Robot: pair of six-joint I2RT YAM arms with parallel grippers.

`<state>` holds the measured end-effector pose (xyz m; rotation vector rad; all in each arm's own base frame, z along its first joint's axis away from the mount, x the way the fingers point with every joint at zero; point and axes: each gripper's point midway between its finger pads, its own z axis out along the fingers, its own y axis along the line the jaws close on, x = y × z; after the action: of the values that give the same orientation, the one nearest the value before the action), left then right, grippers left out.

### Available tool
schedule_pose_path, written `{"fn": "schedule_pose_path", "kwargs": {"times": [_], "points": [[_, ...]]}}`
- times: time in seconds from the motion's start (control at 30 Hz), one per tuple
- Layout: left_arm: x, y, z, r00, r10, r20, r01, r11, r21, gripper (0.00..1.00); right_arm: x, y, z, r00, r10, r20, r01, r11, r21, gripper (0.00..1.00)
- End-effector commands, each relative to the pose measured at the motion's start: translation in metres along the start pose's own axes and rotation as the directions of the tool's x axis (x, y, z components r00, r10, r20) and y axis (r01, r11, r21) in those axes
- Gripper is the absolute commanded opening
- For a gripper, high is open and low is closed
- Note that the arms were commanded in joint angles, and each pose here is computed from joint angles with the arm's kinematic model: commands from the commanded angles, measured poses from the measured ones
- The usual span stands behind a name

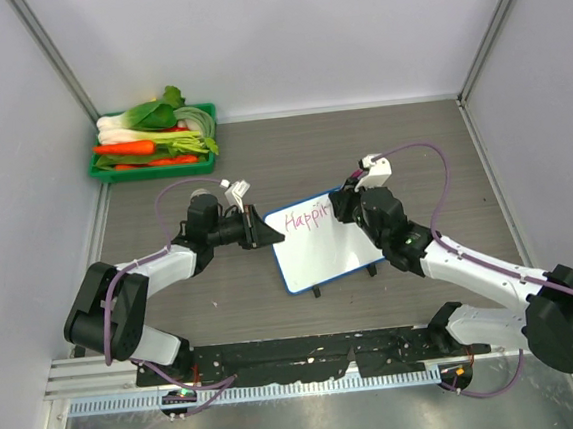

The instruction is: Write a sentence on the whiteboard

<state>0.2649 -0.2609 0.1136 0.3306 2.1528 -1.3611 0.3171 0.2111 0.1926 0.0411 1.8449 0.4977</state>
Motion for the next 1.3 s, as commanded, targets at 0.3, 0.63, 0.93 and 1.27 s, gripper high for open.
{"fn": "schedule_pose_path", "kwargs": {"times": [0.3, 0.63, 0.93, 1.27], "points": [[0.002, 0.025, 0.001, 0.999, 0.053, 0.002, -0.052, 0.993, -0.108, 0.0, -0.019, -0.008, 0.001, 0.999, 0.003, 0.054, -0.005, 0.999, 0.048, 0.02], [0.002, 0.025, 0.001, 0.999, 0.052, 0.003, -0.051, 0.993, -0.107, 0.0, 0.001, -0.016, -0.006, 1.0, -0.009, 0.003, 0.009, 0.999, 0.043, 0.02], [0.002, 0.025, 0.001, 0.999, 0.052, 0.003, -0.051, 0.993, -0.107, 0.0, 0.001, -0.013, -0.013, 1.0, 0.004, 0.0, -0.004, 1.0, 0.019, 0.01], [0.002, 0.025, 0.001, 0.999, 0.052, 0.003, -0.052, 0.993, -0.109, 0.0, -0.039, 0.005, -0.022, 0.995, 0.045, 0.093, -0.041, 0.998, -0.041, 0.01]]}}
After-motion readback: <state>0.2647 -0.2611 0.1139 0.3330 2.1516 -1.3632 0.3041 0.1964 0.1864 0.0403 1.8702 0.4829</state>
